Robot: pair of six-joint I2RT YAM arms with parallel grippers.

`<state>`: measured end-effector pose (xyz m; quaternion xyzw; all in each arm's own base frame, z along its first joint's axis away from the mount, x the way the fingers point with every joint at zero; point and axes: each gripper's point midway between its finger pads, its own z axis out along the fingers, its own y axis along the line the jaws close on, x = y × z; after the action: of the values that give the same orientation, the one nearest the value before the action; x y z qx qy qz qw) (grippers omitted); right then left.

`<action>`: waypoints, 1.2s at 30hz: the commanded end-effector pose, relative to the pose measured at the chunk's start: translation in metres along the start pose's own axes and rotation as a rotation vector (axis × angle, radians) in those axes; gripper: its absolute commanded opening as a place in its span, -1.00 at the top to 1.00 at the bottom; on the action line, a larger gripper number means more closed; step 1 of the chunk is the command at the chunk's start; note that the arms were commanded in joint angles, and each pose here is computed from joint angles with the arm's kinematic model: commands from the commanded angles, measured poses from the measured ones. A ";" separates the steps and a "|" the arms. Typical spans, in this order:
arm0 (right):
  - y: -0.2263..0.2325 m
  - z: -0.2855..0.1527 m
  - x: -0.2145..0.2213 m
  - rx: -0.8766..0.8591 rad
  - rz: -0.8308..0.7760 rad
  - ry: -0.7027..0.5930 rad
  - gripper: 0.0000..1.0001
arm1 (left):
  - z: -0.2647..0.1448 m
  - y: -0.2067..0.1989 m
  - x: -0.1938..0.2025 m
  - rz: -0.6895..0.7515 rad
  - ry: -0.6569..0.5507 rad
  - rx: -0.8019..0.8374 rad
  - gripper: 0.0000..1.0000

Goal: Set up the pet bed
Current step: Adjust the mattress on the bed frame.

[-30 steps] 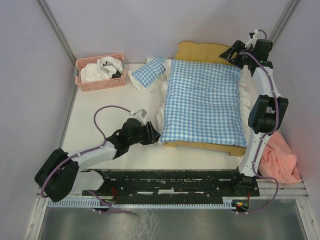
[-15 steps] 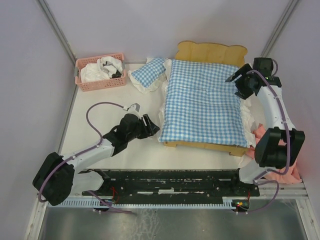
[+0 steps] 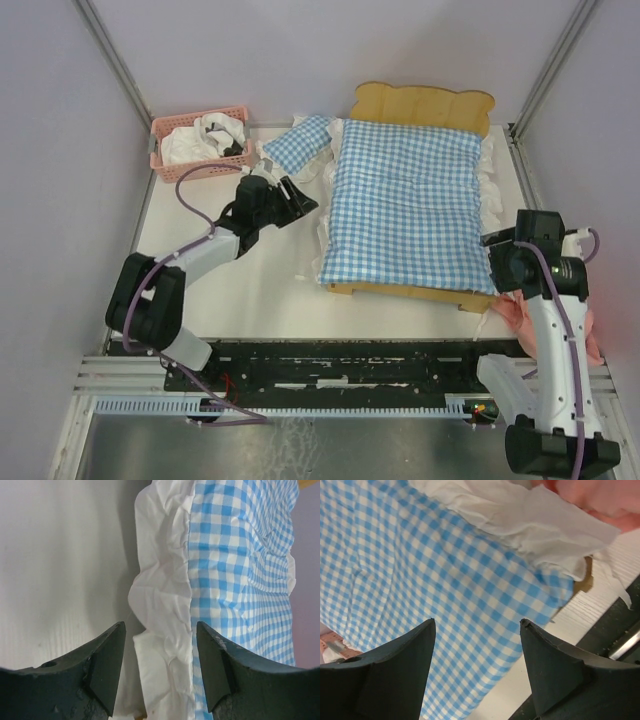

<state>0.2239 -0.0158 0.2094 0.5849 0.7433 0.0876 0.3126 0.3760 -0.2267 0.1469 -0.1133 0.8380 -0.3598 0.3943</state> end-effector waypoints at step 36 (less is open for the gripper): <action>-0.062 0.043 0.051 0.003 -0.169 0.115 -0.58 | 0.141 -0.086 0.012 -0.106 0.222 0.540 -0.04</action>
<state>0.1874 -0.0016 0.1299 0.5270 0.8014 0.0800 0.2714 0.4763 -0.3450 0.0965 -0.0243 0.7887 -0.5371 0.2982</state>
